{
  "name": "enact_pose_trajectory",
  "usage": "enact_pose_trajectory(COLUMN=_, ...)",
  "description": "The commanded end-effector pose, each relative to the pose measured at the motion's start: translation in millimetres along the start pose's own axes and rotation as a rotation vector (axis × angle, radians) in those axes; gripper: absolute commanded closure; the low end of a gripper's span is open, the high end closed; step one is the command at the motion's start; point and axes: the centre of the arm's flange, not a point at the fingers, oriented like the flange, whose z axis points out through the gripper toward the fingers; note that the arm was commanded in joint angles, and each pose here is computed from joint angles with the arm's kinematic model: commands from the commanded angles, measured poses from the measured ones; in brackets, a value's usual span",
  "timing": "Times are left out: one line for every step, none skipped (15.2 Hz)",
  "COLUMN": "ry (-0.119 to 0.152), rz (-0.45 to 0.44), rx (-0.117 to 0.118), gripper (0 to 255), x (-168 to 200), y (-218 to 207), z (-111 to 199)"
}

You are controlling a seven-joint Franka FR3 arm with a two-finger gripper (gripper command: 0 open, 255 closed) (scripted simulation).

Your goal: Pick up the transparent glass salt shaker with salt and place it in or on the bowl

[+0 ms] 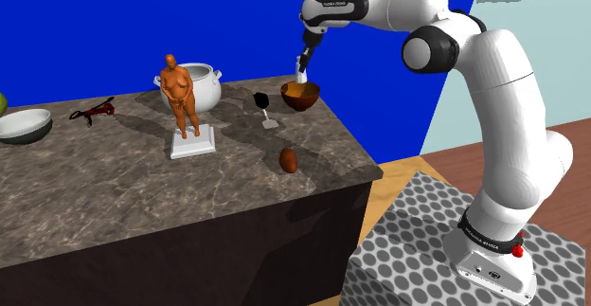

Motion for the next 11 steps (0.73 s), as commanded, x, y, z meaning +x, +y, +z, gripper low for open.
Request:
enact_pose_trajectory(ry=0.0, rz=0.0, rx=-0.001, gripper=255, x=-4, y=-2, z=11)
enact_pose_trajectory(ry=0.0, rz=0.0, rx=-0.001, gripper=255, x=-5, y=-2, z=16)
enact_pose_trajectory(ry=0.0, rz=0.0, rx=-0.001, gripper=255, x=-7, y=-3, z=21)
enact_pose_trajectory(ry=0.0, rz=0.0, rx=-0.001, gripper=255, x=-8, y=-3, z=26)
enact_pose_trajectory(ry=0.0, rz=0.0, rx=-0.001, gripper=255, x=-9, y=-3, z=30)
enact_pose_trajectory(ry=0.0, rz=0.0, rx=-0.001, gripper=255, x=-9, y=-3, z=30)
enact_pose_trajectory(ry=0.0, rz=0.0, rx=-0.001, gripper=255, x=-9, y=-3, z=30)
enact_pose_trajectory(ry=0.0, rz=0.0, rx=-0.001, gripper=255, x=-9, y=-3, z=30)
enact_pose_trajectory(ry=0.0, rz=0.0, rx=-0.001, gripper=255, x=-9, y=-3, z=30)
enact_pose_trajectory(ry=0.0, rz=0.0, rx=-0.001, gripper=255, x=-9, y=-3, z=30)
enact_pose_trajectory(ry=0.0, rz=0.0, rx=-0.001, gripper=255, x=-9, y=-3, z=30)
